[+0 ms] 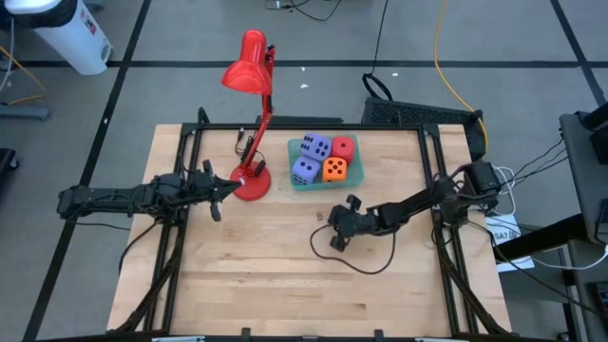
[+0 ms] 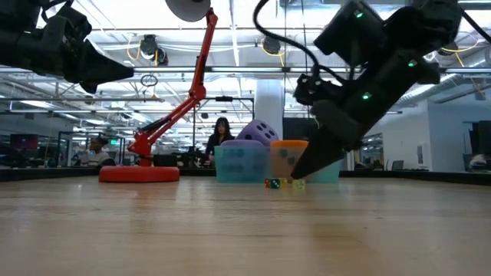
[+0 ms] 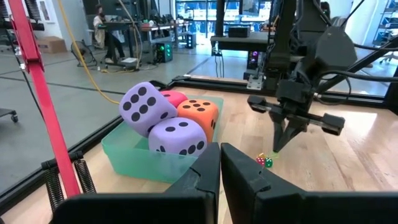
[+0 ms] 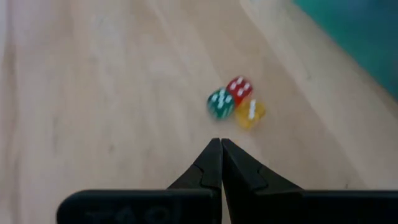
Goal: Pick & Place Dice
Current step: Put the light green small die into the green bin
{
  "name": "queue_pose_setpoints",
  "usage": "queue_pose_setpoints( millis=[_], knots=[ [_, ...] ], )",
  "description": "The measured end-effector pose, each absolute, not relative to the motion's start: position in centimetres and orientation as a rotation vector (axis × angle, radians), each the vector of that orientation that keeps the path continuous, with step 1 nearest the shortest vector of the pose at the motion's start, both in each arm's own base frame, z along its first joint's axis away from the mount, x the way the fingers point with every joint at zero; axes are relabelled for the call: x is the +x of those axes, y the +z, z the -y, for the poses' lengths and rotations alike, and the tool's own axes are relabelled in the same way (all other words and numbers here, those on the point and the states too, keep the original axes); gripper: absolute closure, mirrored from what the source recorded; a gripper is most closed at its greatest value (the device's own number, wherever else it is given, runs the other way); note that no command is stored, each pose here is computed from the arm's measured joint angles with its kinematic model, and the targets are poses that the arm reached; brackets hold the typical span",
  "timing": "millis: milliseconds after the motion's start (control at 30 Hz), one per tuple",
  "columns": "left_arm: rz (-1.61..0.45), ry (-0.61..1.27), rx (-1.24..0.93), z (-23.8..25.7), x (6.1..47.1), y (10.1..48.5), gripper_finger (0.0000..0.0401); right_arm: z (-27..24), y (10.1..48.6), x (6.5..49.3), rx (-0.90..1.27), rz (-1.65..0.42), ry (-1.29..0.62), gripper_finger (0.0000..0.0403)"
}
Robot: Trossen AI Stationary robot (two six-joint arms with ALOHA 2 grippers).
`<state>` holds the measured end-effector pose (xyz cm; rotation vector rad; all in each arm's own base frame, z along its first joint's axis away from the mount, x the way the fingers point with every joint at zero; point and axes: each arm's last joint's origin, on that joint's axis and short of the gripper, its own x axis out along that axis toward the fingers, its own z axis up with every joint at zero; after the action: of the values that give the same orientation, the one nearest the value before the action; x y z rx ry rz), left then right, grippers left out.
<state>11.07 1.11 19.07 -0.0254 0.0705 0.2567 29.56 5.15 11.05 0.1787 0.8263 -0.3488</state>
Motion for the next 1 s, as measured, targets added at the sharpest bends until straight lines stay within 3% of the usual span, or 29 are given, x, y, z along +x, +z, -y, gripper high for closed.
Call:
queue_pose_setpoints(
  millis=[667,833,1000],
  knots=[
    [-0.069,0.257,-0.029,-1.1,11.1,19.1,0.0375,-6.4,12.9,28.9,0.179,-0.800,-0.266,0.0398],
    [-0.069,0.257,-0.029,-1.1,11.1,19.1,0.0375,-6.5,13.0,28.9,0.170,-0.794,-0.262,0.0362],
    [-0.069,0.257,-0.029,-1.1,11.1,19.1,0.0375,-6.6,13.6,28.9,0.091,-0.779,-0.221,0.0298]
  ],
)
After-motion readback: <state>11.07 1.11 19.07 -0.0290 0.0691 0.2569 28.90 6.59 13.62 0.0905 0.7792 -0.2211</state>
